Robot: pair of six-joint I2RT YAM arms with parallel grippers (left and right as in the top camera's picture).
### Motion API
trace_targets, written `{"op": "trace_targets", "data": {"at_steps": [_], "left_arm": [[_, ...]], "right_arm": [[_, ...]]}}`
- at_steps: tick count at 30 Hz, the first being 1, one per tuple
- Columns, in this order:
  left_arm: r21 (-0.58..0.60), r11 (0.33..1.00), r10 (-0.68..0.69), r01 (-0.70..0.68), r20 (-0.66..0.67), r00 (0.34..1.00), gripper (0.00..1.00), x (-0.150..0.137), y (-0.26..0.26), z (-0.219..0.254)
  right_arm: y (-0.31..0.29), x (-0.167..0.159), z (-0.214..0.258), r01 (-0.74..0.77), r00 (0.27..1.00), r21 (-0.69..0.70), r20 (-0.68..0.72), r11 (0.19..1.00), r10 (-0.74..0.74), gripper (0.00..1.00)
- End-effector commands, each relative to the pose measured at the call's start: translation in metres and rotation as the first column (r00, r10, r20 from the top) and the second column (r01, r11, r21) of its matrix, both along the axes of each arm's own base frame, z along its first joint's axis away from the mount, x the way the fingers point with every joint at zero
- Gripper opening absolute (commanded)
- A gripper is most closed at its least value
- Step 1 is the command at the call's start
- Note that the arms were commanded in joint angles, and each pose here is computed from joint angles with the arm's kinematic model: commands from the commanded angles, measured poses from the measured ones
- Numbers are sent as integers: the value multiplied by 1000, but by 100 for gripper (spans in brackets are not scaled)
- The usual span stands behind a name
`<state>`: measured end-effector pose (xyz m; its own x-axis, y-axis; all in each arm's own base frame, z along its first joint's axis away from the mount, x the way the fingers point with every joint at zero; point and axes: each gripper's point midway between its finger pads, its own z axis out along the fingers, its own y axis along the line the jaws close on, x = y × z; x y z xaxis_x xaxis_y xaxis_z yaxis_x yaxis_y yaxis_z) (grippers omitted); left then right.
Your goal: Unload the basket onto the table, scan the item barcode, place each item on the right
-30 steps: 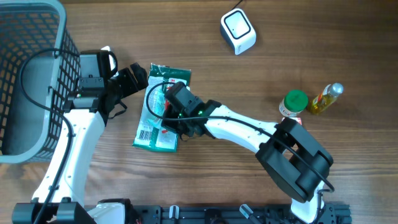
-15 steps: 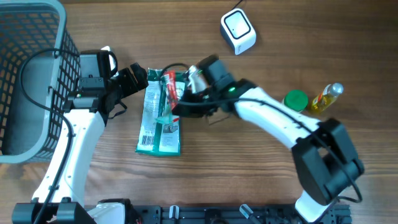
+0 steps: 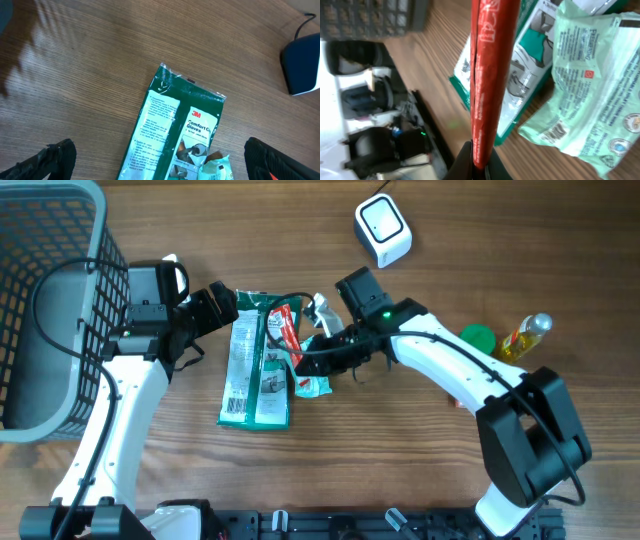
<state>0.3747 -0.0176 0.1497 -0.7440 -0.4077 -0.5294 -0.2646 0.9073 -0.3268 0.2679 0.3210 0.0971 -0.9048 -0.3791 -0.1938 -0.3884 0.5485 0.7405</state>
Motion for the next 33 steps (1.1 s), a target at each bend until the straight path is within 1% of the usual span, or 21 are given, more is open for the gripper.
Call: {"op": "trace_targets", "data": {"at_steps": [1, 2, 4, 7, 10, 12, 14, 15, 18, 21, 27, 30, 33], "left_arm": [[-5, 1000, -7, 7, 30, 1000, 100, 3, 0, 11], [-5, 1000, -7, 7, 30, 1000, 100, 3, 0, 11], [-5, 1000, -7, 7, 30, 1000, 100, 3, 0, 11], [-5, 1000, -7, 7, 30, 1000, 100, 3, 0, 11], [-5, 1000, -7, 7, 30, 1000, 100, 3, 0, 11], [-5, 1000, -7, 7, 30, 1000, 100, 3, 0, 11], [-5, 1000, -7, 7, 30, 1000, 100, 3, 0, 11], [-5, 1000, -7, 7, 30, 1000, 100, 3, 0, 11], [-5, 1000, -7, 7, 30, 1000, 100, 3, 0, 11], [-5, 1000, -7, 7, 30, 1000, 100, 3, 0, 11], [-5, 1000, -7, 7, 30, 1000, 100, 3, 0, 11], [-5, 1000, -7, 7, 30, 1000, 100, 3, 0, 11], [-5, 1000, -7, 7, 30, 1000, 100, 3, 0, 11]], "right_arm": [[-9, -5, -4, -149, 973, -37, 173, 988, 153, 4], [-13, -12, -6, -216, 953, -48, 205, 975, 221, 4], [-20, -22, -10, -294, 927, -65, 225, 953, 301, 4], [-29, -32, -14, -342, 911, -92, 213, 935, 354, 4], [-40, -32, -22, -330, 915, -161, 190, 930, 357, 4], [-61, -27, -35, -295, 922, -283, 166, 913, 349, 4], [-82, -20, -44, -227, 945, -396, 132, 890, 300, 4], [-88, -19, -46, -207, 951, -424, 123, 882, 282, 4], [-88, -15, -46, -190, 955, -420, 128, 887, 266, 4], [-83, -7, -45, -136, 967, -410, 144, 902, 211, 4], [-74, -6, -42, -125, 972, -368, 141, 921, 189, 4], [-65, -12, -35, -147, 974, -303, 119, 942, 190, 4], [-46, -14, -23, -170, 973, -179, 123, 969, 193, 4]]}}
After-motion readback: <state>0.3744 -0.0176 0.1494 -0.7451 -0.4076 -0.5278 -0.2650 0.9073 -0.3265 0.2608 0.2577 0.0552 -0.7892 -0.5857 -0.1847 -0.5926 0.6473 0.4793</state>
